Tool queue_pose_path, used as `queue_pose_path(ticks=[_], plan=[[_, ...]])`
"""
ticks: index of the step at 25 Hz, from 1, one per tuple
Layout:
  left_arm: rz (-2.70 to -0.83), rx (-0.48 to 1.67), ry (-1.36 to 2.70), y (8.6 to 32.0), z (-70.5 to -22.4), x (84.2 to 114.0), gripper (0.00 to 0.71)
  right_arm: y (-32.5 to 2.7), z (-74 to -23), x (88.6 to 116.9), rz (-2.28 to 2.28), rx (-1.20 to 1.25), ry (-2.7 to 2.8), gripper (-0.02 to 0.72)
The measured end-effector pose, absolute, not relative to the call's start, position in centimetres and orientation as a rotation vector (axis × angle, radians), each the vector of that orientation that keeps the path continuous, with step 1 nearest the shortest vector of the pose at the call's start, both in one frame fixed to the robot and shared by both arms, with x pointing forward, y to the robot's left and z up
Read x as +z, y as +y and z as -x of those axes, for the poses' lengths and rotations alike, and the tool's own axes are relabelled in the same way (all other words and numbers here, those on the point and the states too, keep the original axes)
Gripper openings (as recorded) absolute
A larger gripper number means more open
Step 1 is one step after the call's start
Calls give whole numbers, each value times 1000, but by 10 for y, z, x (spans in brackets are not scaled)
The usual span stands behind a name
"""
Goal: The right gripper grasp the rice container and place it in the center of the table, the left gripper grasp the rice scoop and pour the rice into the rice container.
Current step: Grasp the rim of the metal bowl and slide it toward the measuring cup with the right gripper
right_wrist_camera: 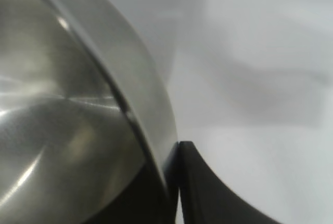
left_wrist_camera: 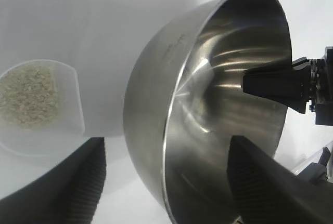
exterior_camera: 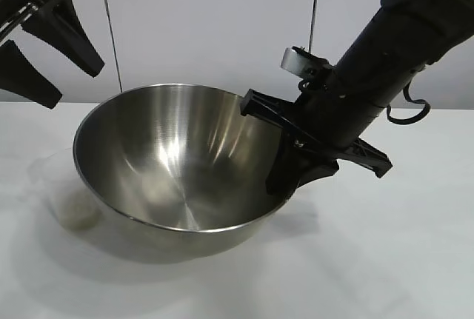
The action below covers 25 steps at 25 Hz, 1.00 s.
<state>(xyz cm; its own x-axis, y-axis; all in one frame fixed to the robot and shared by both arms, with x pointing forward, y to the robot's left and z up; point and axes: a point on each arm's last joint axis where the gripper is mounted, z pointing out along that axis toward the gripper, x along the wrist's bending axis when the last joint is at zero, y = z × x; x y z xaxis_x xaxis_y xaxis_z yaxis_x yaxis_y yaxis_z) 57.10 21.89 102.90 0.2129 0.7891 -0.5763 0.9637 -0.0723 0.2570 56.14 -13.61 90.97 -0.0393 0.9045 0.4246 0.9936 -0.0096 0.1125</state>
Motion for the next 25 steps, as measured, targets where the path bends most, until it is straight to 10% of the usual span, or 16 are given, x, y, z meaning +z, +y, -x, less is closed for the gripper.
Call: queue_pose_path(ticks=[6, 13, 25], plan=[[-1902, -379, 1619, 219, -571, 1029, 486, -136, -562, 909, 2007, -573, -2032, 50], [-1898, -370, 1621, 219, -572, 1029, 486, -135, -562, 911, 2005, -573, -2007, 342], [-1893, -365, 1622, 219, -573, 1029, 486, -171, -566, 977, 2069, -811, -2045, 370]])
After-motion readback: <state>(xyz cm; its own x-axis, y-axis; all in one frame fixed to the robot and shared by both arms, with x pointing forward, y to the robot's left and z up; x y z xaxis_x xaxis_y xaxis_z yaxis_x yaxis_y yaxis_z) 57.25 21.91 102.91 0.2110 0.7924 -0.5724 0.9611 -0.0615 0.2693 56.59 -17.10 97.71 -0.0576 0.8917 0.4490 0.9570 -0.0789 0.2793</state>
